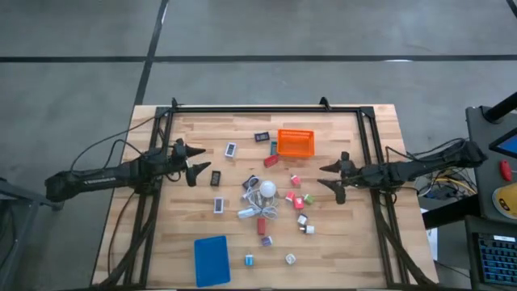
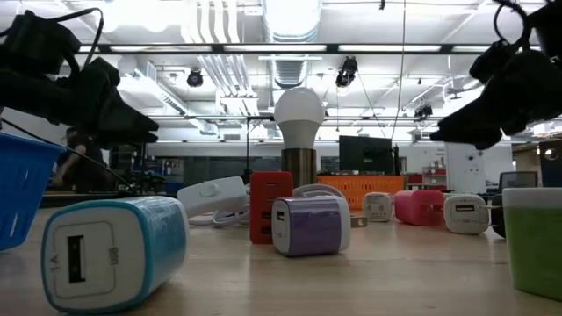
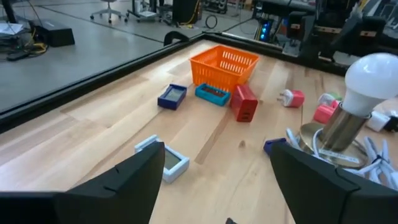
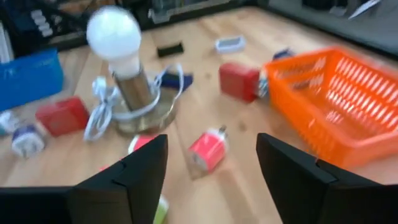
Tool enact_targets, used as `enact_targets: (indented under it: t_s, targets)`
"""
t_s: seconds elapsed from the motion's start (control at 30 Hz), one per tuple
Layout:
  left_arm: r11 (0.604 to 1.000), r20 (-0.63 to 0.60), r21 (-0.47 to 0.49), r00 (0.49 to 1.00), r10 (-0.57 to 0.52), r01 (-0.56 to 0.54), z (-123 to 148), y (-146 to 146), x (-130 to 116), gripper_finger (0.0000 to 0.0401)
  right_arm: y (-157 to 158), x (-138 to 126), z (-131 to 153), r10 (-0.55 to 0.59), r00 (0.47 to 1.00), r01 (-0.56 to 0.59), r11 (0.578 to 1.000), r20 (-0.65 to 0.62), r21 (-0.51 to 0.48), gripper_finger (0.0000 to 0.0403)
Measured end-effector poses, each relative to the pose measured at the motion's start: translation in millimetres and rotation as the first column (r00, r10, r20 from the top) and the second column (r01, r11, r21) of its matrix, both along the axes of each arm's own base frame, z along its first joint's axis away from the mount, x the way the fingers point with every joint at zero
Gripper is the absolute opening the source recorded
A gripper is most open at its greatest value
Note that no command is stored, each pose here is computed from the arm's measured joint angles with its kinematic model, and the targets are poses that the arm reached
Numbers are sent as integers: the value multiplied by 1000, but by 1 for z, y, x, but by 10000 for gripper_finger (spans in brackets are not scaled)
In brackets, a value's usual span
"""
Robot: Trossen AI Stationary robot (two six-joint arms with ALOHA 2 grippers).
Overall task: Pick & Place Office items
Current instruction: Put the top green charger adapter into the orange bin
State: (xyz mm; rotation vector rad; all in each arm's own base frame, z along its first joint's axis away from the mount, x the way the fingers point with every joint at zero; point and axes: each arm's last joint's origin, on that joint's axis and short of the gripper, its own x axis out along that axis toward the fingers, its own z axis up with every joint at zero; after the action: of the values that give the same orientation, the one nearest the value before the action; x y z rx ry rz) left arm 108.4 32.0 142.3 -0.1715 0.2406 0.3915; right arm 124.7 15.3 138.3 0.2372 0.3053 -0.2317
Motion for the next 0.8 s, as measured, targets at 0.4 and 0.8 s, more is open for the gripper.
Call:
enact_targets:
  t_s: [0.4,0.8]
  targets:
    - [1000,-1,30,1000,-8,8,1,0,1,299,12,42,6,87,960,-94,995,-266,-15,274]
    - [999,-4,44,1000,-14,15,1,0,1,300,32,83,35,174,778,-161,984,-604,76,274]
